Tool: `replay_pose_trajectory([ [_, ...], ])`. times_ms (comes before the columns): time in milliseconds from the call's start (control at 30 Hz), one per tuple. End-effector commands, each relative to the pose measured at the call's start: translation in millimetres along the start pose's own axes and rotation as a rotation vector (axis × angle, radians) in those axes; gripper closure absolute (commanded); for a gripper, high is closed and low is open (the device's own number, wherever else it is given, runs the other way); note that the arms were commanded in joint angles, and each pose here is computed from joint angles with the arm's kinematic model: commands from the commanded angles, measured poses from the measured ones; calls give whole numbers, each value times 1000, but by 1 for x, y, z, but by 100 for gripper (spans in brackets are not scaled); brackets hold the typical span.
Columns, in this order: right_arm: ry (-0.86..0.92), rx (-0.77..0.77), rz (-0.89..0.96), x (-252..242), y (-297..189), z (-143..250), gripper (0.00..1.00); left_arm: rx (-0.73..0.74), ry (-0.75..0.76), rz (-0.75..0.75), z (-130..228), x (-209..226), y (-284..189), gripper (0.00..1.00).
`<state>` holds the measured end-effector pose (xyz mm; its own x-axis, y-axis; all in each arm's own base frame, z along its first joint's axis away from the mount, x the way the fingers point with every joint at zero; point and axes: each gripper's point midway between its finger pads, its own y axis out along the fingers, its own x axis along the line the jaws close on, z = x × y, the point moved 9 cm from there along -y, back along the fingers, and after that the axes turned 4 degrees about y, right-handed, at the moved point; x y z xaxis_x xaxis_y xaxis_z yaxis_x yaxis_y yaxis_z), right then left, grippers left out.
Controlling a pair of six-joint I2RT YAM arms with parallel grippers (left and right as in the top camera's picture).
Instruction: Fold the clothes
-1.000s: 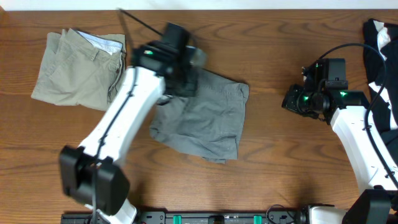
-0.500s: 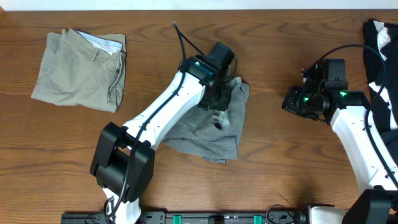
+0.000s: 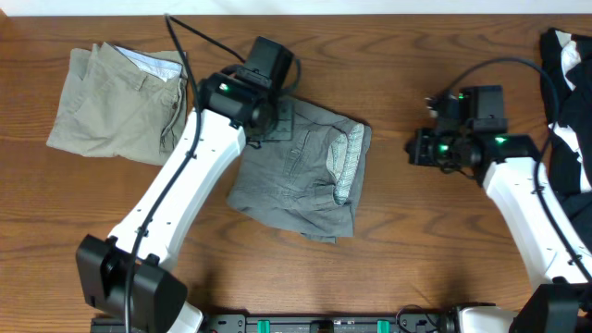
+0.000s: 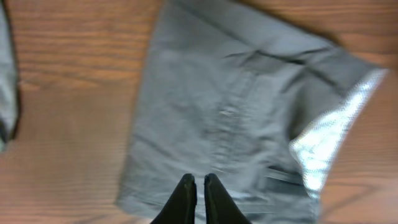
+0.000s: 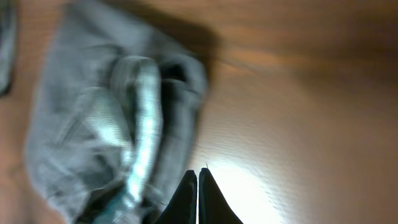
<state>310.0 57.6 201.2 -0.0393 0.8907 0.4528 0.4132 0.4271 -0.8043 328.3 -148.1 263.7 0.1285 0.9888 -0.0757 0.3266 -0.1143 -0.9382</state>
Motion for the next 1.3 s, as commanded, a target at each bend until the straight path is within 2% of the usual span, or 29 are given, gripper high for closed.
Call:
replay_pose_trajectory([
  [0, -217, 6, -156, 34, 9, 3, 98, 97, -23, -72, 11, 19, 29, 92],
  [67, -280, -13, -184, 47, 19, 1, 98, 147, -42, -55, 18, 25, 43, 92],
  [267, -392, -77, -253, 68, 63, -10, 99, 240, -48, 196, 35, 17, 76, 86],
  [367, -375, -63, -327, 68, 93, -12, 99, 279, -56, 262, 44, 12, 86, 83],
  [467, -351, -30, -448, 69, 115, -10, 98, 313, -62, 261, 53, 14, 92, 83],
  [567, -258, 19, -450, 60, 137, -6, 97, 342, -67, 254, 62, 16, 98, 83],
  [633, -133, 64, -361, 44, 147, -1, 99, 368, -73, 256, 69, 17, 101, 83],
  [767, 253, 131, 24, -10, 145, 11, 99, 412, -83, 270, 78, 17, 103, 83],
  [900, 357, 149, 214, -48, 132, 15, 99, 427, -86, 266, 81, 18, 102, 83],
  [967, 326, 154, 231, -60, 127, 13, 98, 422, -84, 266, 80, 18, 103, 83],
  [1033, 236, 160, 160, -60, 120, 7, 99, 415, -83, 268, 79, 17, 103, 83],
  [1167, -55, 136, -166, -28, 91, -10, 99, 406, -81, 266, 78, 17, 104, 83],
  [1267, -160, 101, -339, 0, 57, -13, 98, 395, -80, 270, 76, 17, 104, 83],
])
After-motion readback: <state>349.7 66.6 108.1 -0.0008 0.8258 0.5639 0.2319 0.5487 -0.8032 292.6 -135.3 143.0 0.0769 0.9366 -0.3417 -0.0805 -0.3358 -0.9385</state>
